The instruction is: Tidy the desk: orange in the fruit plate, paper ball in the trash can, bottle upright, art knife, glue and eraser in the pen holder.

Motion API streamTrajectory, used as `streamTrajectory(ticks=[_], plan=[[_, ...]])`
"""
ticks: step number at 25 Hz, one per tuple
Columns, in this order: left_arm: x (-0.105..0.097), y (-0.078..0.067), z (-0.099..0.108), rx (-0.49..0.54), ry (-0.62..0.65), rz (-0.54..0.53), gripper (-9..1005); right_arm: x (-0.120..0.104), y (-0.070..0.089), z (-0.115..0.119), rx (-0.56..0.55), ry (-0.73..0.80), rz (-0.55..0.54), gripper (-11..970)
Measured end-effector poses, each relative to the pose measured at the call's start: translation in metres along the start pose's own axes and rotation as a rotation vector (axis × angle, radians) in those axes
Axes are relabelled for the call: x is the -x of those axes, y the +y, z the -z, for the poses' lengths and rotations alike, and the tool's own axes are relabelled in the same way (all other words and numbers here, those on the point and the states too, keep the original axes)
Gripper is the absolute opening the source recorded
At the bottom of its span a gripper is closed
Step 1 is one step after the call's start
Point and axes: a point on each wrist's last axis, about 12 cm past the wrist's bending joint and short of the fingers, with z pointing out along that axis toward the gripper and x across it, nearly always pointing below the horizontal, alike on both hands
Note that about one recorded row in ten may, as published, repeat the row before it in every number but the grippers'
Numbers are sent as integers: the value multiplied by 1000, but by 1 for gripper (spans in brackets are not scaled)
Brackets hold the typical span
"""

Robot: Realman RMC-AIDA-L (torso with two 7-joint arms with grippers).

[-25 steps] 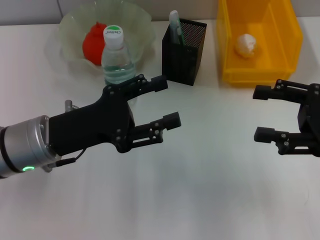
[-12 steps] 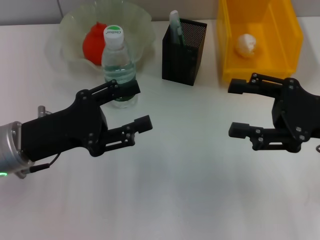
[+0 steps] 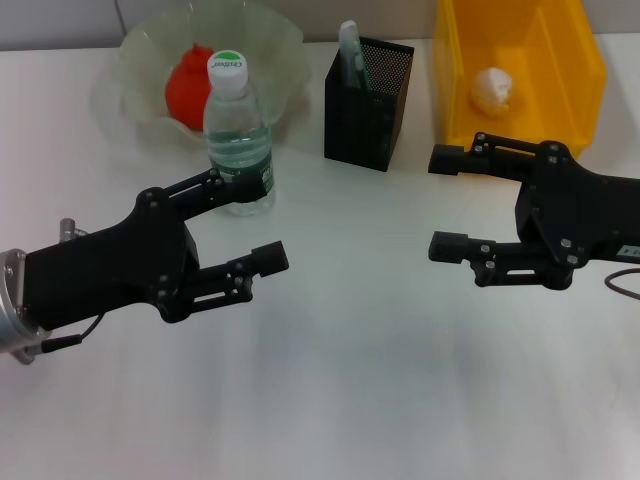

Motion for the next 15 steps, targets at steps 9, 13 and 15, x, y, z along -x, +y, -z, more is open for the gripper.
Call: streamTrajectory(ticks=[9, 13, 15], plan=[[0, 0, 1, 0, -3, 1, 783, -1, 0, -2, 0, 0, -2, 801], [1, 0, 1, 4, -5, -2, 783, -1, 0, -3, 2, -1, -1, 801], [1, 1, 2, 5, -5, -3, 783, 0, 0, -3, 3, -2, -3, 801]])
